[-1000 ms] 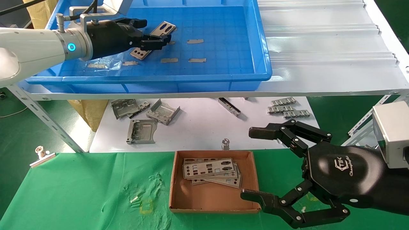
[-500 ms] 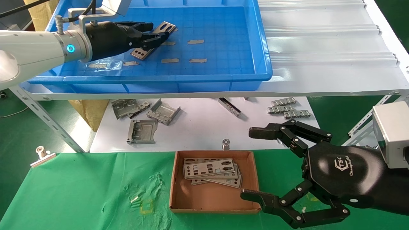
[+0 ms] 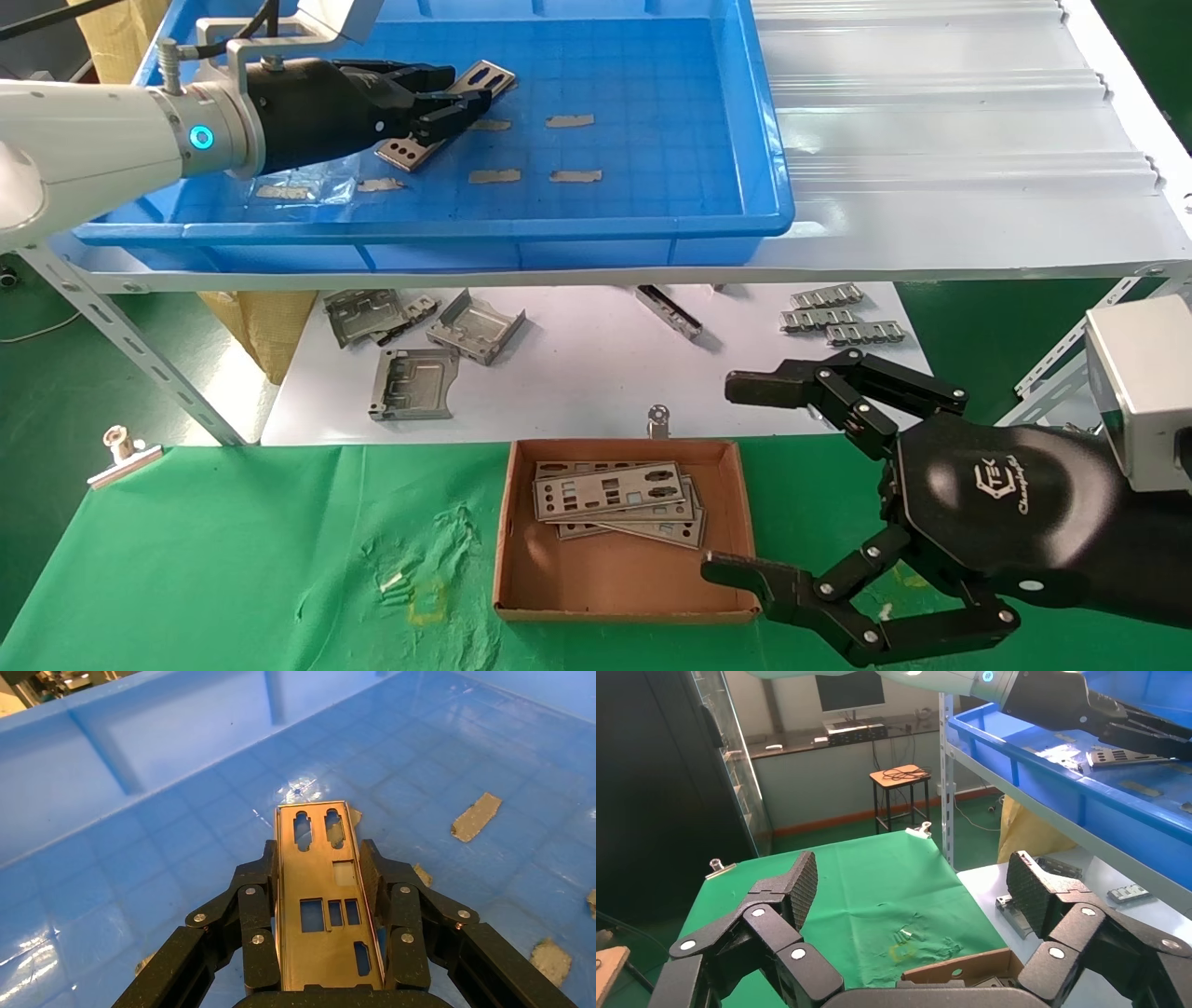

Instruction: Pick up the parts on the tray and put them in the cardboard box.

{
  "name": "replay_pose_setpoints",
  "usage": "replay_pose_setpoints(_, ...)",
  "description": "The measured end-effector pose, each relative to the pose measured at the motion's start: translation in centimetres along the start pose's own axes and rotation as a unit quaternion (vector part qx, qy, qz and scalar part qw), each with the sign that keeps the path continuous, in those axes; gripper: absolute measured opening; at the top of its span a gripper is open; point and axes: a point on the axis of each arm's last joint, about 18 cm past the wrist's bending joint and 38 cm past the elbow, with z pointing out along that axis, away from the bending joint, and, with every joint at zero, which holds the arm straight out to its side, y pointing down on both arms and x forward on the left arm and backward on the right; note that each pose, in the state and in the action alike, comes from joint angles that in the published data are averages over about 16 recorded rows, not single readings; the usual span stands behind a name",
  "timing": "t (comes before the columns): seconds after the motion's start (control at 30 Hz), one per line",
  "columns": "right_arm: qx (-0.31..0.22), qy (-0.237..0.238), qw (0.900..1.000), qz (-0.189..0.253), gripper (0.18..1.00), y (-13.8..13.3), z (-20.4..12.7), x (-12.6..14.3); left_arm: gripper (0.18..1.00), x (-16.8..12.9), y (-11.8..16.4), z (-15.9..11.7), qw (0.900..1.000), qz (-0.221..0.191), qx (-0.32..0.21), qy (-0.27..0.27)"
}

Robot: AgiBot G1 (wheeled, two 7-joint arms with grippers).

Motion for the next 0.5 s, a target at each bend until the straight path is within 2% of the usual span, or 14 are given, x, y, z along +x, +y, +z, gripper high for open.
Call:
replay_pose_setpoints(0.3,0.000,0.000,1.000,0.000,1.000,0.0,0.0,0.0,0.450,-0.1,-2.6,-1.0,0.9993,0.016,0.027,0.021)
replay_pose_setpoints(0.5,0.000,0.000,1.000,0.000,1.000,0.0,0.0,0.0,0.449,0.6,-3.9,-2.0,0.9967,0.034,0.043,0.060)
